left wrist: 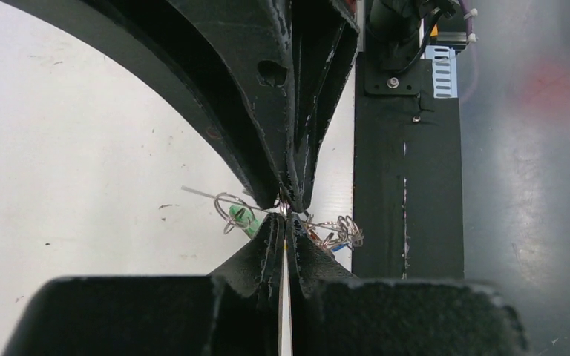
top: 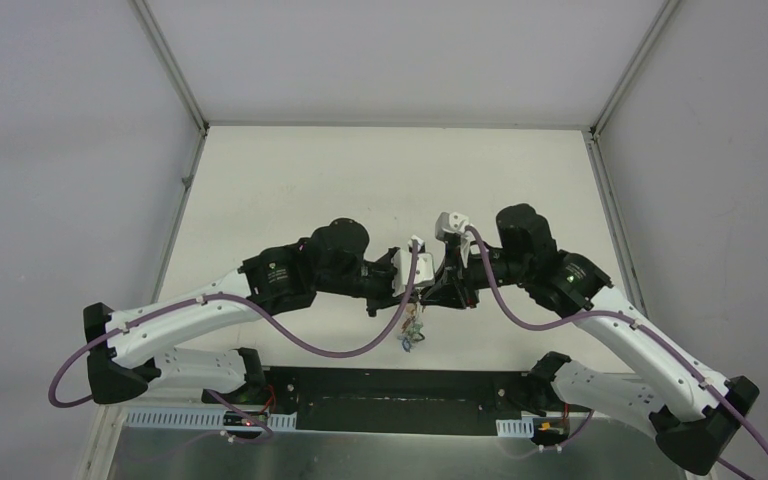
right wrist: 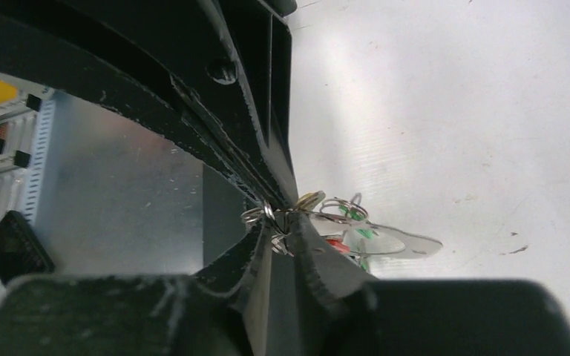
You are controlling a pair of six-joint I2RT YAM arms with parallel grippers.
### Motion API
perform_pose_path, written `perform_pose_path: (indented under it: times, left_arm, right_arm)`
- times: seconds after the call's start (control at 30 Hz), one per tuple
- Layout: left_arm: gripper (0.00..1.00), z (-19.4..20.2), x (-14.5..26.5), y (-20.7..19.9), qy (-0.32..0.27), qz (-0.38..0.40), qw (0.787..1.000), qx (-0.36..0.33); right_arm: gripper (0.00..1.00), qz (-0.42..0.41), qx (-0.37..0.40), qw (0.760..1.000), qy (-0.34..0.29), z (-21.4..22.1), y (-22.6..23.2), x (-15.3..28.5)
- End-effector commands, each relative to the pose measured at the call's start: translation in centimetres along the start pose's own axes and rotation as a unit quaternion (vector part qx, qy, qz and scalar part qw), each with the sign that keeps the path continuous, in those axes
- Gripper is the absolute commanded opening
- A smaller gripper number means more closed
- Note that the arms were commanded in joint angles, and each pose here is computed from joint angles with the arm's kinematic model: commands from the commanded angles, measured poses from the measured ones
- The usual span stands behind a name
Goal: Put the keys on the keyring
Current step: Adjust the key on the keyring.
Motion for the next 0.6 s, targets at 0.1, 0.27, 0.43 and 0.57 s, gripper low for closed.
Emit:
perform_pose_path:
  times: [0.1,0.27,0.43,0.57]
  left_arm:
    - [0.00,-3.3,1.4,-0.5,-0.126,-0.013,0.992,0.002]
    - [0.00,-3.9,2.4,-0.6,-0.181,-0.025,0.983,-0.007]
    - [0.00,-5.0,3.1,-0.9,-0.226,-0.020,0.974,-0.022]
    - [0.00,-5.5,3.2,-0.8,-0.241,-0.022,0.970,-0.024]
  right_arm:
    - [0.39,0.051,0.047,0.996,-0.060,-0.6,-0.7,0.4]
    - [0.48,0.066,0.054,0.994,-0.075,0.0,-0.7,0.7]
    - [0.47,0.062,0.056,0.994,-0.072,0.1,-0.7,0.6]
    - [0.40,0.047,0.068,0.993,-0.087,-0.4,-0.3,0.7]
Point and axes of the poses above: each gripper's point midway between its finger pads, its own x axis back along the fingers, its own y axis along the line the jaws close on, z = x × y, the point moved 6 cm from there along x, back along the fingers
